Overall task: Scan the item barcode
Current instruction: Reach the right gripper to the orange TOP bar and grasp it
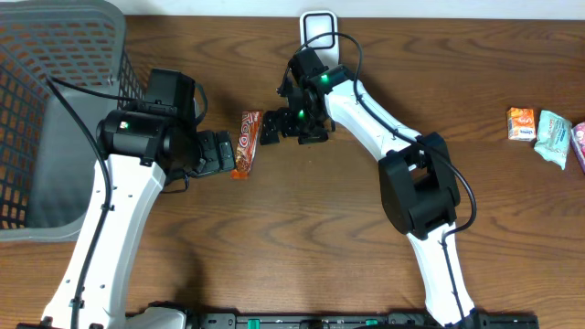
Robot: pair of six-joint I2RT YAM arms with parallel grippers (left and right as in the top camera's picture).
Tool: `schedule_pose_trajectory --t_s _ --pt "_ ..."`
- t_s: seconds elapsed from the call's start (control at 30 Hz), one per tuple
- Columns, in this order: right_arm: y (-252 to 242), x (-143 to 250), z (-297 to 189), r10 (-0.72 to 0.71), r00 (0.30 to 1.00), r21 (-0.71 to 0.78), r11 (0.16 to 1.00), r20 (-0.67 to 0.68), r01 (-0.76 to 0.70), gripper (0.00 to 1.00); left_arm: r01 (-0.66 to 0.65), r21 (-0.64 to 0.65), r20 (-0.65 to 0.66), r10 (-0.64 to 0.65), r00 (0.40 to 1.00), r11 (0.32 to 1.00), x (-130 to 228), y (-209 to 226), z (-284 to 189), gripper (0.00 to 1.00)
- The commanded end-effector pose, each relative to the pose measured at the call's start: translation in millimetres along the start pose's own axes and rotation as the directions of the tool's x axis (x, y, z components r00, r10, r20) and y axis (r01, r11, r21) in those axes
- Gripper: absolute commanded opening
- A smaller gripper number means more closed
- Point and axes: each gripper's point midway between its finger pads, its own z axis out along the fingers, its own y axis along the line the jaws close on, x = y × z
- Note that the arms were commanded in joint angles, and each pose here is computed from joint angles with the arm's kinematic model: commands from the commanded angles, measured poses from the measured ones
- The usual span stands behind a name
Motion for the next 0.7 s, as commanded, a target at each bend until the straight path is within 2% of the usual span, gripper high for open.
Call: schedule_pose_trajectory --t_s 0.0,0.2,0.33,0.47,0.67 --pt "10 3 0 -0.025 1.000 -0.006 1.000 0.000 0.025 0.99 0.012 -0.007 -0.003 -0.012 1.000 1.000 0 1 0 0.98" --pt "12 0 4 -0.054 0.998 0.027 0.998 0.021 0.054 0.99 0.012 -0.007 -0.002 -0.012 1.000 1.000 0 1 0 0.98" --pt "14 -2 4 0.015 0.999 0.015 1.000 0.033 -0.015 0.99 0.012 -0.007 -0.002 -0.012 1.000 1.000 0 1 0 0.98" --pt "25 -7 7 0.014 0.999 -0.015 1.000 0.053 -0.013 0.99 0.011 -0.007 -0.002 -0.011 1.000 1.000 0 1 0 0.98" --pt "44 -17 13 0.084 0.991 -0.057 0.995 0.100 -0.078 0.99 0.012 -0.007 -0.003 -0.012 1.000 1.000 0 1 0 0.98"
